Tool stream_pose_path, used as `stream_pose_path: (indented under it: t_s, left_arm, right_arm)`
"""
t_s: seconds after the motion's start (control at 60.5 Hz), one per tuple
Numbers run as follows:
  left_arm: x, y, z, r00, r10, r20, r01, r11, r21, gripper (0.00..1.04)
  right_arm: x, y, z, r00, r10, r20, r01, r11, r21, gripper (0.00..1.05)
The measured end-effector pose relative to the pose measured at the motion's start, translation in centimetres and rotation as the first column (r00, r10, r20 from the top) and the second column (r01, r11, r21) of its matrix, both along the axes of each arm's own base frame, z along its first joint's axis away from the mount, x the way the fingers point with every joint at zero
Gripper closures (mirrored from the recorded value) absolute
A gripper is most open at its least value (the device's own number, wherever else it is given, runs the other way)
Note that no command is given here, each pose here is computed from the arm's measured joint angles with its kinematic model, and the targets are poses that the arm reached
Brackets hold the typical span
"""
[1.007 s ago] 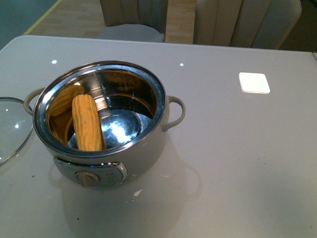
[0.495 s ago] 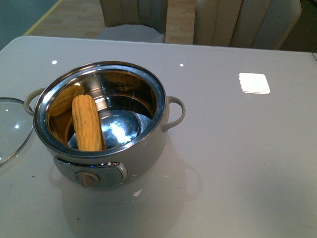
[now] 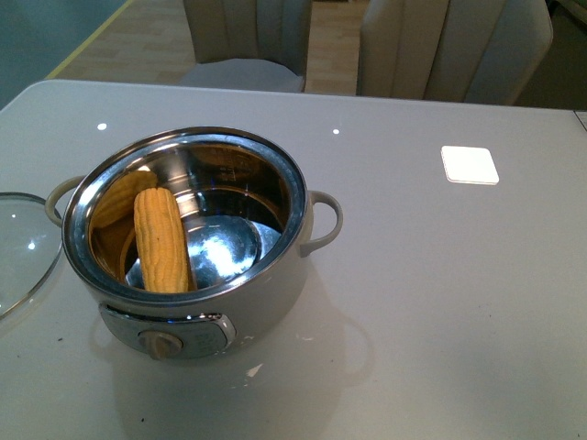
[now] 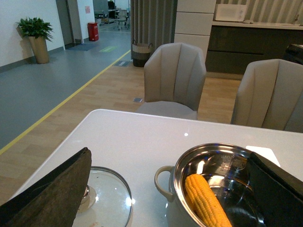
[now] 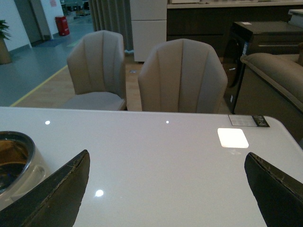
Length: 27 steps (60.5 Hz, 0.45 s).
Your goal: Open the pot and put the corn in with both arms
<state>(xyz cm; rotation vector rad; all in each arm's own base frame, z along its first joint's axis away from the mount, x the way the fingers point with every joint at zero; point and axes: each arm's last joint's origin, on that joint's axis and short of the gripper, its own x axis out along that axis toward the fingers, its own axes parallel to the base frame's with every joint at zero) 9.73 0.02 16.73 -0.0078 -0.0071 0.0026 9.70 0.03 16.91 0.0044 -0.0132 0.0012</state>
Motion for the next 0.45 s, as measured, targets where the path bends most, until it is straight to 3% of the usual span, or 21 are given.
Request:
stream_pose_path:
  t_s: [0.446]
  left_arm:
    - [0.00,0.00,0.00,1.000,0.000,0.000,0.000,1.000,0.000,0.07]
  right_arm:
    - [0.00,0.00,0.00,1.000,0.000,0.000,0.000,1.000,0.000,0.09]
